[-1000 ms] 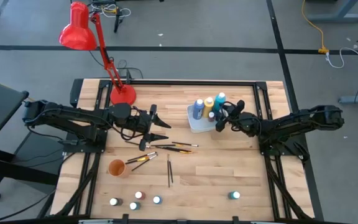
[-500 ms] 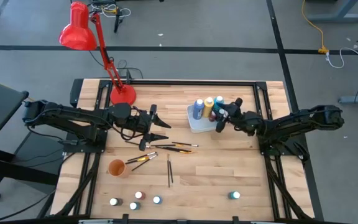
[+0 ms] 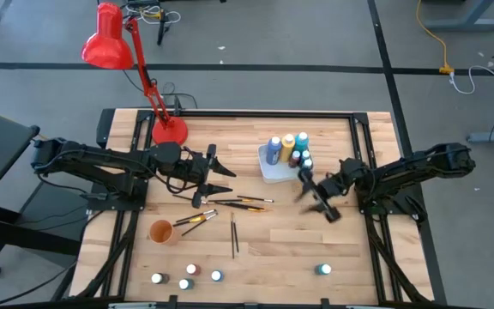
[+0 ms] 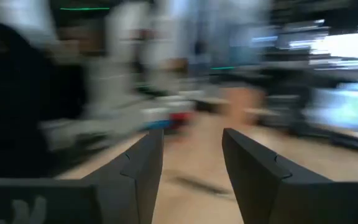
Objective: Pick & Place Paint Supplies
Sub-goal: Put the small light blue paint bottle into the white bin
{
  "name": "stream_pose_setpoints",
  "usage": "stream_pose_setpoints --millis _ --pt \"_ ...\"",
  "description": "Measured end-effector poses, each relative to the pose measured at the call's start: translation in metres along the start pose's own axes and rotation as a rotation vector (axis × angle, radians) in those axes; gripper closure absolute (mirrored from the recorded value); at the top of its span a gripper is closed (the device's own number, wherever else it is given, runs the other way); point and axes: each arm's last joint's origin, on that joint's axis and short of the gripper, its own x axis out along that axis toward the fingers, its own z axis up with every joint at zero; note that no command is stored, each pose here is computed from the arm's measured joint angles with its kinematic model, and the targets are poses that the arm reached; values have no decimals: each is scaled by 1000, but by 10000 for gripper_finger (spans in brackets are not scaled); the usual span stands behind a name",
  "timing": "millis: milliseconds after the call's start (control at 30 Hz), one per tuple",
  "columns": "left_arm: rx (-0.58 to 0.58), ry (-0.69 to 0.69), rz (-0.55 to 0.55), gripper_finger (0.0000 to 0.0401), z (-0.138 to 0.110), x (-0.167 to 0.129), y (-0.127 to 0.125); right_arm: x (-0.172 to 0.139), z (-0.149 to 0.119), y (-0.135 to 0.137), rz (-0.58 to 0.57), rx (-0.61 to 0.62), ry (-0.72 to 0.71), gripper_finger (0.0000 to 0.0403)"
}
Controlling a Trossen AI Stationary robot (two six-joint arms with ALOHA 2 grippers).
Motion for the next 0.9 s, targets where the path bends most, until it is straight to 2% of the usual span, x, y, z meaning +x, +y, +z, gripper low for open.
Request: stream_pose_setpoints --millis 100,200,500,633,800,900 --pt "25 0 0 191 0 0 0 1 -4 9 234 26 22 235" --pt "43 0 0 191 0 0 0 4 -4 17 346 7 18 235" --pt "43 0 1 191 0 0 0 16 -3 46 527 -54 -13 234" --pt "42 -1 1 191 0 0 0 22 -4 63 576 -141 -41 234" --pt "41 -1 1 191 0 0 0 33 -21 85 610 -267 -6 234" --pt "41 -1 1 191 0 0 0 44 -31 92 648 -295 27 234"
